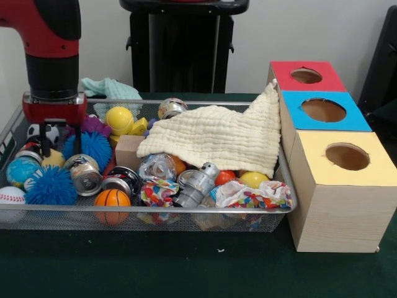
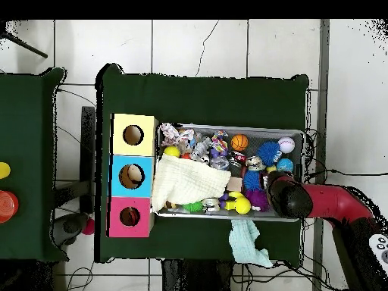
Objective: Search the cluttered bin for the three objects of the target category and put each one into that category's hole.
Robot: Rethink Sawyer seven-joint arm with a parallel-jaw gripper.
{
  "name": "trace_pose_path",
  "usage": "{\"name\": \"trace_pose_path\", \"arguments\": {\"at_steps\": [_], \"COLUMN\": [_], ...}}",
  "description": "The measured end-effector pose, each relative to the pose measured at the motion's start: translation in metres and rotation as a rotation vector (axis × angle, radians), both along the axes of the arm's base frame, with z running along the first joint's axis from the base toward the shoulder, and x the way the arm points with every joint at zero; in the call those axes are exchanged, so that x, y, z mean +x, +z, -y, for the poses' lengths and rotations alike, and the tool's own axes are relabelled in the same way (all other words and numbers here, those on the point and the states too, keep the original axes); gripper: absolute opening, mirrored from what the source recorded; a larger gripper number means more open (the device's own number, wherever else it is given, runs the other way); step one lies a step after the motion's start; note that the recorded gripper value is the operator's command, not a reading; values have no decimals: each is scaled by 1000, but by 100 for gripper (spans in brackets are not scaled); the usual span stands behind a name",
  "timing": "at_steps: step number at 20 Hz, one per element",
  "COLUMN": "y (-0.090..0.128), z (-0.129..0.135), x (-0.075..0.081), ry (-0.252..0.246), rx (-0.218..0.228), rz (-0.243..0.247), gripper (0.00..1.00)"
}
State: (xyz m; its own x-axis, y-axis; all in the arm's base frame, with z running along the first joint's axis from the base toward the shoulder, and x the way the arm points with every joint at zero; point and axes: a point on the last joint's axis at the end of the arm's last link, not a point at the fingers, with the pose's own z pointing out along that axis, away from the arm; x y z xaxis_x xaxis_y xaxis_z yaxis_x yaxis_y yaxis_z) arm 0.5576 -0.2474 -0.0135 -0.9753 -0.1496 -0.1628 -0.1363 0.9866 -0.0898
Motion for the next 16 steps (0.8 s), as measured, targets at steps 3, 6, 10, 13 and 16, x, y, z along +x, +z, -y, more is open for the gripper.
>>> {"name": "trace_pose_path", "arguments": {"at_steps": [3, 6, 10, 13, 16], "y": [0, 0, 0, 1, 1], "z": [-6, -10, -16, -18, -19], "x": [3, 5, 7, 8, 9], "ry": [10, 18, 29, 32, 34], "rx": [0, 0, -1, -1, -1], "rz": [0, 0, 1, 1, 1], "gripper": [100, 100, 100, 100, 100]}}
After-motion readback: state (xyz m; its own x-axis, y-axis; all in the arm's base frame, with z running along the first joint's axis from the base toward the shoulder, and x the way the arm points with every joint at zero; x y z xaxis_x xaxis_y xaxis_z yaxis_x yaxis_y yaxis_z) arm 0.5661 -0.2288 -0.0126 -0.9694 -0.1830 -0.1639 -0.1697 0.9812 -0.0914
